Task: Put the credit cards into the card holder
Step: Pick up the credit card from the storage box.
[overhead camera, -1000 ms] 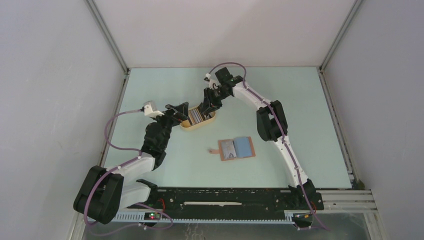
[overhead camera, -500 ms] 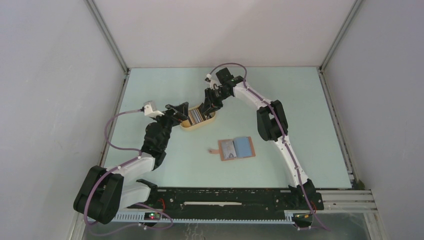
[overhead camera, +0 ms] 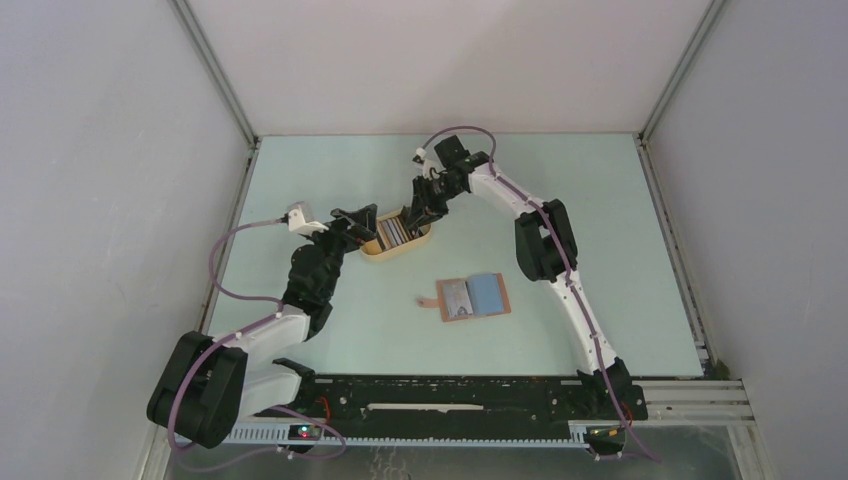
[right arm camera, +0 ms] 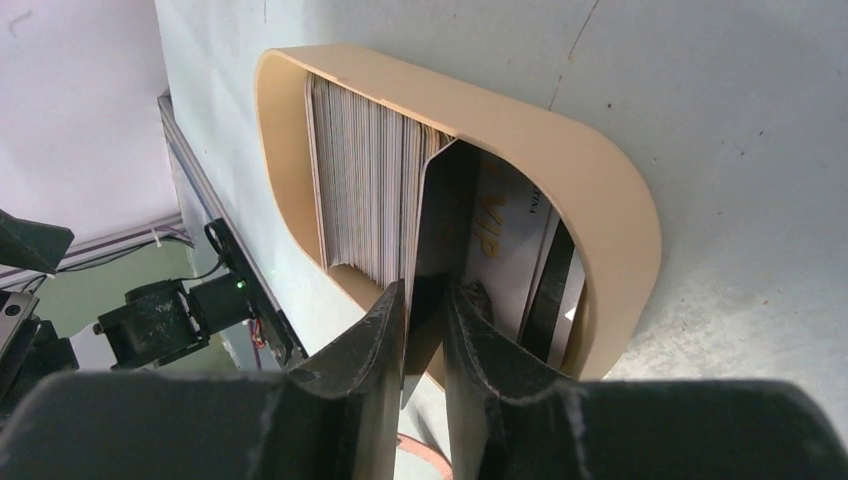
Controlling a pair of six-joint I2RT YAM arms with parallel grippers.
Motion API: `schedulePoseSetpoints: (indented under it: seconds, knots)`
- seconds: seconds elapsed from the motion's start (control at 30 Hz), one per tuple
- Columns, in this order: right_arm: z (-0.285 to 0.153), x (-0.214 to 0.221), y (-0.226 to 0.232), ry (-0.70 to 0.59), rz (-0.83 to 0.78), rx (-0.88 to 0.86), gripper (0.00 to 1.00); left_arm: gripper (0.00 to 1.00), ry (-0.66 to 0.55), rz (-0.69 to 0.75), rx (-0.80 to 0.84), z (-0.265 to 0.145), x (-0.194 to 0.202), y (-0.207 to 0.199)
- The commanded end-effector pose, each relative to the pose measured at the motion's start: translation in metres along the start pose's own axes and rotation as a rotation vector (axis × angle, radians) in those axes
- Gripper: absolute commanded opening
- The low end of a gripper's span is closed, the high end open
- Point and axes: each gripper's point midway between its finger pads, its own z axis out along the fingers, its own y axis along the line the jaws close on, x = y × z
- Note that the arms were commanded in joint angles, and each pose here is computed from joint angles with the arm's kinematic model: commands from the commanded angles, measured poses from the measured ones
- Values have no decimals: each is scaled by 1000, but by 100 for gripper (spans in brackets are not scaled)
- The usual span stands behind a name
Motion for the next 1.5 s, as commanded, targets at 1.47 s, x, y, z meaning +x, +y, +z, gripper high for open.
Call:
schedulePoseSetpoints:
  seconds: [1.47]
  knots:
    - [-155, 49, 97, -96, -512, -150, 0, 100, -10, 21, 494, -40, -5, -74]
